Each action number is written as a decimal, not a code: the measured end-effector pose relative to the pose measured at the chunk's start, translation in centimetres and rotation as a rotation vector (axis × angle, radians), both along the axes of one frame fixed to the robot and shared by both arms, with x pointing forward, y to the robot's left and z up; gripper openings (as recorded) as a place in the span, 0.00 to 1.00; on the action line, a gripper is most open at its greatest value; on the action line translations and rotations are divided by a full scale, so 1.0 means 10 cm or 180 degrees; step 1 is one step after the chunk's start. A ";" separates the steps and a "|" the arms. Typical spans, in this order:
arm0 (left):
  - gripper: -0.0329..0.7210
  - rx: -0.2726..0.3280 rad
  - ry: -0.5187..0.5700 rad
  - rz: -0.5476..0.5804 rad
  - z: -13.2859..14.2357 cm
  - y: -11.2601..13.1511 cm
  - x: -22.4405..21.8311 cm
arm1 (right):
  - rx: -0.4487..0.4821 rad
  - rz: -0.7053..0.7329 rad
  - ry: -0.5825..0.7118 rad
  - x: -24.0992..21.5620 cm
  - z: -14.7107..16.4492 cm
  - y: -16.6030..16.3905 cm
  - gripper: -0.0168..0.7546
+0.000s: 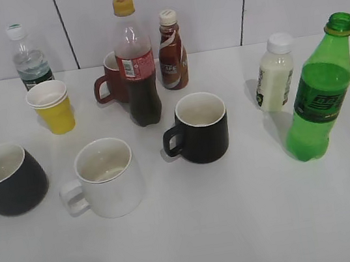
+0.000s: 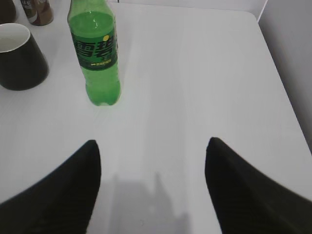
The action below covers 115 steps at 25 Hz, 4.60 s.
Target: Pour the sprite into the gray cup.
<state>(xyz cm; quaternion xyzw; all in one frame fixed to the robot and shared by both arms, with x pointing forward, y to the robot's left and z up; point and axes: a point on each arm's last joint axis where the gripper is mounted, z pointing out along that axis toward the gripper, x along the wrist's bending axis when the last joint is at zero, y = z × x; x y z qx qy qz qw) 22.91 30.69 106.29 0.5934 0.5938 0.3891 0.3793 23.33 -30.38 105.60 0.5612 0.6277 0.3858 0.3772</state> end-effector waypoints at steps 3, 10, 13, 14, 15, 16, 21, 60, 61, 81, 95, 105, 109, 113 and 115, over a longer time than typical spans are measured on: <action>0.36 0.0000 0.0000 0.0000 0.00 0.00 0.00 | 0.0000 0.0000 0.0000 0.00 0.00 0.00 0.67; 0.36 0.0000 0.0000 0.0000 0.00 0.00 0.00 | 0.0000 0.0000 0.0000 0.00 0.00 0.00 0.67; 0.36 0.0000 0.0000 0.0000 0.00 0.00 0.00 | 0.0000 0.0000 0.0000 0.00 0.00 0.00 0.67; 0.36 0.0000 0.0000 0.0000 0.00 0.00 0.00 | 0.0000 0.0000 0.0000 0.00 0.00 0.00 0.67; 0.36 0.0000 0.0000 0.0000 0.00 0.00 0.00 | 0.0000 0.0000 0.0000 0.00 0.00 0.00 0.67; 0.36 0.0000 0.0000 0.0000 0.00 0.00 0.00 | 0.0000 0.0000 0.0000 0.00 0.00 0.00 0.67; 0.36 0.0000 0.0000 0.0000 0.00 0.00 0.00 | 0.0000 0.0000 0.0000 0.00 0.00 0.00 0.67; 0.41 0.0040 0.0169 -0.0014 -1.36 0.10 2.08 | 0.0000 0.0000 0.0000 0.00 0.00 0.00 0.67; 0.42 0.0030 0.0213 -0.0019 -1.40 0.10 2.10 | 0.0000 0.0000 0.0000 0.00 0.00 0.00 0.67; 0.47 -0.0009 0.0118 -0.0198 -2.01 0.08 2.38 | 0.0000 0.0000 0.0000 0.00 0.00 0.00 0.67; 0.23 -0.0003 -0.0139 -0.0457 -2.07 0.05 2.69 | 0.0000 0.0000 0.0000 0.00 0.00 0.00 0.67; 0.10 0.0022 -0.0073 -0.0534 -2.10 0.03 2.62 | 0.0003 -0.0001 0.0000 0.00 0.00 0.00 0.67; 0.10 -0.0015 -0.0012 -0.0556 -2.12 0.00 2.50 | 0.0003 -0.0001 0.0000 0.00 0.00 0.00 0.67; 0.10 -0.0038 0.0031 -0.0589 -2.12 -0.02 2.42 | 0.0003 -0.0001 0.0000 0.00 0.00 0.00 0.67; 0.10 -0.0043 0.0036 -0.0615 -2.13 -0.03 2.40 | 0.0003 -0.0001 0.0000 0.00 0.00 0.00 0.67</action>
